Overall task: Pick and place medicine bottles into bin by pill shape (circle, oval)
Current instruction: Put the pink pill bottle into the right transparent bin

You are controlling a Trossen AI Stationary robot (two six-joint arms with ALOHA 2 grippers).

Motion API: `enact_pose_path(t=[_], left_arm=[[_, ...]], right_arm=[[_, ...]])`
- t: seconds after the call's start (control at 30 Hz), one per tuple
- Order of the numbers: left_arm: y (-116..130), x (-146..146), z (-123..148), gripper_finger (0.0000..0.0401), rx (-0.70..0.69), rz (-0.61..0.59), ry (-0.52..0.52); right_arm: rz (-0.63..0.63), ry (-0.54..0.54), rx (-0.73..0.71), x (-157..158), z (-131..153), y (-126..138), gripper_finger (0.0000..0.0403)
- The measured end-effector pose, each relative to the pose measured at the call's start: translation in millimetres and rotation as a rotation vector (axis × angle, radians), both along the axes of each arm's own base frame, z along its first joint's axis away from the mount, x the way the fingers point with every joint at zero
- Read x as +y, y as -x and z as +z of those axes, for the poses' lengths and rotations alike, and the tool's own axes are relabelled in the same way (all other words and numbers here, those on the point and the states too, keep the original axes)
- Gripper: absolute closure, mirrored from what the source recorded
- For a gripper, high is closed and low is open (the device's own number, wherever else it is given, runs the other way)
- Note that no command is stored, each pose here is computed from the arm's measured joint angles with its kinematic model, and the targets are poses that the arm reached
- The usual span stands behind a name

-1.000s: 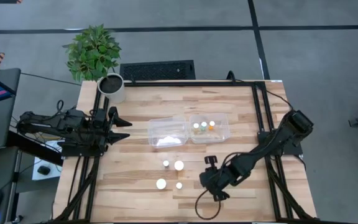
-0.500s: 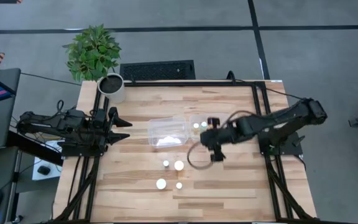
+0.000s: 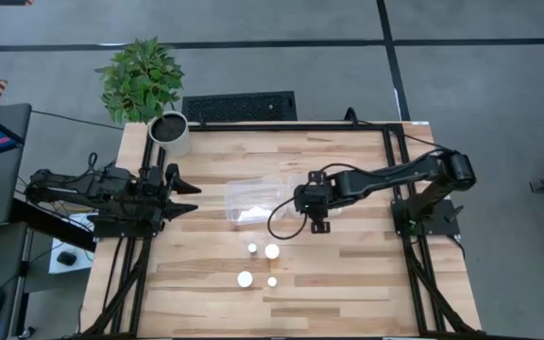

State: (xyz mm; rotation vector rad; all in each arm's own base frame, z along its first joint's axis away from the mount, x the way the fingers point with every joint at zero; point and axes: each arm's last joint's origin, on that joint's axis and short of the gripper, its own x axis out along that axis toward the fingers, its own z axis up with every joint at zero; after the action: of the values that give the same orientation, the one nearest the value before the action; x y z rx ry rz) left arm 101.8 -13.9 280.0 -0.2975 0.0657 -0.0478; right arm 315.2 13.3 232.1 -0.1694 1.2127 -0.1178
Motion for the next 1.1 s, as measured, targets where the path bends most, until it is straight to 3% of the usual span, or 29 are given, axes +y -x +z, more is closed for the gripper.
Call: enact_pose_path(t=[0.23,0.47,0.63,1.1], left_arm=[[0.0,-0.2,0.1,0.0166,-0.001,-0.007,0.004],[0.0,-0.2,0.5,0.0166,-0.004,-0.007,0.012],[0.0,-0.2,0.7,0.0166,-0.007,-0.006,0.008],[0.0,-0.1,-0.5,0.0166,0.005,-0.003,0.005]], right_arm=[[0.016,-0.028,-0.043,-7.6,-2.1,-3.3,0.0269],[0.000,-0.066,-0.137,-11.0,-15.7,36.2,0.0271],[-0.020,-0.067,-0.192,-16.0,-13.4,45.4,0.0271],[-0.037,-0.061,-0.124,-25.4,-46.1,25.4,0.0266]])
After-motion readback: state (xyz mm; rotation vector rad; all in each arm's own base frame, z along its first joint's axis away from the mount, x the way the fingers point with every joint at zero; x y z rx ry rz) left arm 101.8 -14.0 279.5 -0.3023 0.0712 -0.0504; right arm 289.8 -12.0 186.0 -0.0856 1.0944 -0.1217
